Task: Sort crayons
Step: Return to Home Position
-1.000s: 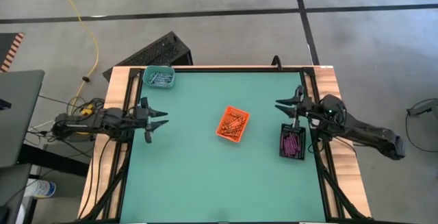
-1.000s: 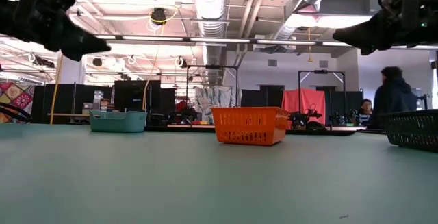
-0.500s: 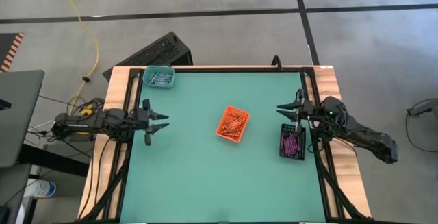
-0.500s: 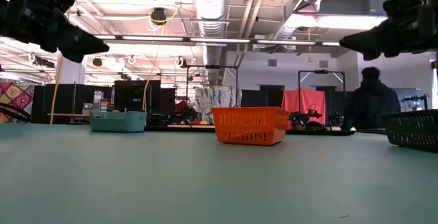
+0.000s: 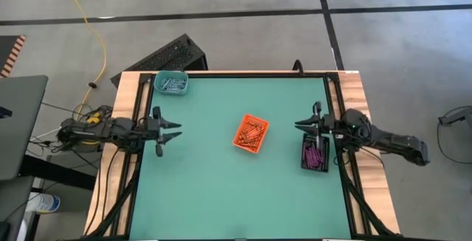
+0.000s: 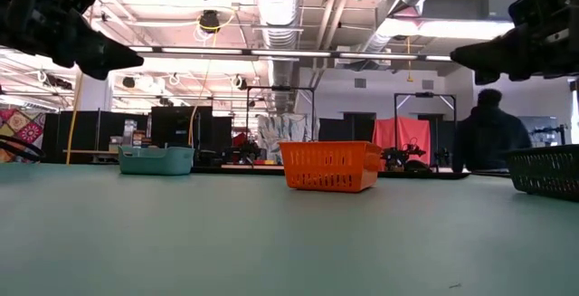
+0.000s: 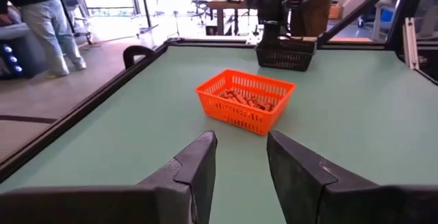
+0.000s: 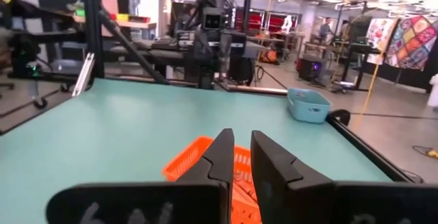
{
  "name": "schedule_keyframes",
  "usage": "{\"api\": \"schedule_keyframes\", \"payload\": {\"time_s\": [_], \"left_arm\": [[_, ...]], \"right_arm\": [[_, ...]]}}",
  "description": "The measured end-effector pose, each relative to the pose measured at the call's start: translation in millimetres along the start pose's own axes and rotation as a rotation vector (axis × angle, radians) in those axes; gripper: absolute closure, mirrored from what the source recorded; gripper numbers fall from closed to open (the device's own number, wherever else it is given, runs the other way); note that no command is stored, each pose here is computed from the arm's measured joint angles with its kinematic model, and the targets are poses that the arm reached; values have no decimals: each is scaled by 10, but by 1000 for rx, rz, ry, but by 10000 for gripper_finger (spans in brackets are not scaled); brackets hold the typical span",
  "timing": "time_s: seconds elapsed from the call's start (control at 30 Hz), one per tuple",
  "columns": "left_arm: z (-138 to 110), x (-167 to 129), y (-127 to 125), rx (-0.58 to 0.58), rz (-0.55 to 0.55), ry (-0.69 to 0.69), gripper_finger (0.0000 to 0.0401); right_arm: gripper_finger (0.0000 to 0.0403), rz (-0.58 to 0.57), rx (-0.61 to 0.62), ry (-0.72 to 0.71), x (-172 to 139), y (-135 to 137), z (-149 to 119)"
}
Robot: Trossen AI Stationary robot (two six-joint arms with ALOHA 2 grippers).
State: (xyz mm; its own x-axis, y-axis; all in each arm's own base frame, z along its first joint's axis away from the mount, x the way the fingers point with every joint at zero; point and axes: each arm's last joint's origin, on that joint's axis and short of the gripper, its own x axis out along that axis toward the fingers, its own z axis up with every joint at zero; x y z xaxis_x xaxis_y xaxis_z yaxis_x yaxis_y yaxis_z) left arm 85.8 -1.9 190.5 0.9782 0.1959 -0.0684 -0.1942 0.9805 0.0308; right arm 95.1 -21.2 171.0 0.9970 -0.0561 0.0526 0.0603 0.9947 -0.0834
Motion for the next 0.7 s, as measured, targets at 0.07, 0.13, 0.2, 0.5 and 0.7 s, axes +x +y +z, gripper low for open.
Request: {"api": "schedule_keyframes", "payload": {"time_s": [0.07, 0.13, 0.2, 0.5, 0.7], "left_arm": [[0, -5, -15, 7, -1, 0, 285], [-1, -11, -31, 12, -5, 0, 289], [1, -16, -46, 13, -18, -2, 291], [-7, -32, -100, 7, -90, 4, 291], [-7, -32, -100, 47, -89, 3, 291]], "right_arm": [[347, 21, -8, 4, 6, 37, -4], [347, 17, -28, 11, 11, 63, -9], [347, 10, -39, 15, 13, 80, -12], [347, 67, -46, 14, 16, 140, -15], [347, 67, -57, 13, 16, 140, -15]]}}
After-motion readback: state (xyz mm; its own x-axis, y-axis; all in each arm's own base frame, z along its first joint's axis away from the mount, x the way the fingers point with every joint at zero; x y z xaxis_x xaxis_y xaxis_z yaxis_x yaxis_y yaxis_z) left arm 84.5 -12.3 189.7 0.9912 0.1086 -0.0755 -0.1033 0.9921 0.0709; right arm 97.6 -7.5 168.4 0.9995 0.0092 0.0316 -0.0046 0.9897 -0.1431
